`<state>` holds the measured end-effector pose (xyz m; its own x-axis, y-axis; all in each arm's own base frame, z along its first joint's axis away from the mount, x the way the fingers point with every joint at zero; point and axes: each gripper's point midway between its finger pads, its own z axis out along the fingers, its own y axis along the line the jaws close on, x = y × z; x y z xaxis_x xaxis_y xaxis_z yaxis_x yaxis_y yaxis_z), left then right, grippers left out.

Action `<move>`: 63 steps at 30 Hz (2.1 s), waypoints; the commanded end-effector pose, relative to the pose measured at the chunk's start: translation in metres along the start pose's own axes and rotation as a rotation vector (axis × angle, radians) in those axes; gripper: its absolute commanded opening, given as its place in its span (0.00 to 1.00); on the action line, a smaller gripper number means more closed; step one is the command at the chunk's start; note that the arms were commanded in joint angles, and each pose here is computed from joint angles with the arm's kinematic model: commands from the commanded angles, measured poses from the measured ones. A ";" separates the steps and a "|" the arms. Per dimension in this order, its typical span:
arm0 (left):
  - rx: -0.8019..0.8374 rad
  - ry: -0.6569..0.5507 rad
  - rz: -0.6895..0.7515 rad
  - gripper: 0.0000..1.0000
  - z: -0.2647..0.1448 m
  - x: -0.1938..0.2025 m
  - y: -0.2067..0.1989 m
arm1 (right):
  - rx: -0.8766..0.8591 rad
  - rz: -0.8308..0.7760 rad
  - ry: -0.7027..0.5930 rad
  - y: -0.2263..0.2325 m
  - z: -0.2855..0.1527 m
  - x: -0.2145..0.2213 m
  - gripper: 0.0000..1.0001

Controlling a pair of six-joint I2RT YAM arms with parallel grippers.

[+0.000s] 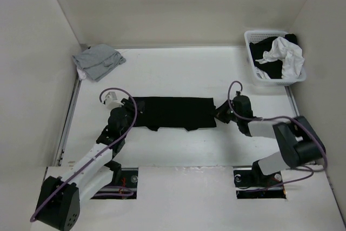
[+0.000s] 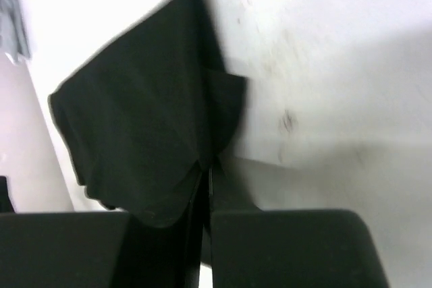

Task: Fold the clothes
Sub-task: Fold the tank top

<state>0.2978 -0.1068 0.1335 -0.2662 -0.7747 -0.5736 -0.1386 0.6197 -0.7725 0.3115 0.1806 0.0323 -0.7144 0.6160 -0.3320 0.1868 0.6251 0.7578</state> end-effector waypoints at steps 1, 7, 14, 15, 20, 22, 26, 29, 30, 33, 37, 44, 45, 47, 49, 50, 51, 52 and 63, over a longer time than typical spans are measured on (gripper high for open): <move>0.128 -0.037 0.004 0.27 0.003 -0.008 -0.044 | -0.052 -0.038 -0.149 0.026 -0.035 -0.026 0.04; 0.176 0.027 0.014 0.28 0.000 0.017 -0.058 | 0.066 -0.181 -0.271 0.030 -0.105 -0.037 0.04; 0.220 0.041 0.006 0.29 -0.011 0.021 -0.064 | 0.015 -0.325 -0.239 0.111 -0.127 -0.036 0.05; 0.225 0.038 0.003 0.29 -0.013 0.020 -0.063 | 0.017 -0.352 -0.220 0.124 -0.122 -0.031 0.06; 0.228 0.043 -0.007 0.31 -0.025 0.018 -0.055 | 0.057 -0.440 -0.129 0.172 -0.076 0.000 0.06; 0.236 0.036 -0.009 0.31 -0.029 0.015 -0.055 | 0.077 -0.463 -0.081 0.184 -0.047 0.016 0.07; 0.235 0.019 -0.011 0.32 -0.035 0.004 -0.050 | 0.098 -0.495 -0.003 0.205 0.012 0.049 0.13; 0.229 0.004 -0.009 0.32 -0.037 -0.005 -0.048 | 0.085 -0.483 0.039 0.223 0.050 0.079 0.28; 0.227 -0.002 -0.008 0.32 -0.037 -0.008 -0.046 | 0.045 -0.472 0.062 0.237 0.059 0.094 0.29; 0.214 -0.010 -0.010 0.32 -0.034 -0.013 -0.043 | -0.100 -0.420 0.097 0.276 0.064 0.120 0.45; 0.202 -0.009 -0.008 0.32 -0.029 -0.017 -0.044 | -0.194 -0.381 0.073 0.290 0.041 0.116 0.51; 0.194 0.092 0.093 0.33 -0.011 0.017 -0.059 | -0.194 -0.420 -0.070 0.213 -0.026 0.069 0.12; 0.180 0.115 0.134 0.34 -0.007 0.025 -0.059 | -0.190 -0.430 -0.104 0.198 -0.034 0.061 0.06; 0.145 0.162 0.204 0.35 0.000 0.038 -0.055 | -0.182 -0.422 -0.172 0.166 -0.051 0.040 0.02; 0.107 0.181 0.228 0.37 0.004 0.043 -0.047 | -0.166 -0.389 -0.261 0.137 -0.067 0.013 0.03; 0.093 0.181 0.230 0.39 0.005 0.042 -0.043 | -0.159 -0.371 -0.299 0.127 -0.073 0.001 0.05; 0.085 0.177 0.232 0.39 0.006 0.040 -0.041 | -0.147 -0.343 -0.353 0.113 -0.080 -0.015 0.10; 0.074 0.169 0.234 0.41 0.006 0.036 -0.038 | -0.134 -0.311 -0.407 0.100 -0.088 -0.032 0.14; -0.125 0.074 0.228 0.51 0.012 -0.009 0.016 | 0.006 -0.165 -0.640 0.019 -0.093 -0.110 0.71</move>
<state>0.3026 -0.1043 0.1167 -0.3985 -0.6091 -0.6857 -0.1551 0.7816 -0.6042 0.3245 0.0823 0.1337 -0.2398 0.6608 -0.7112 0.1427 0.7486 0.6475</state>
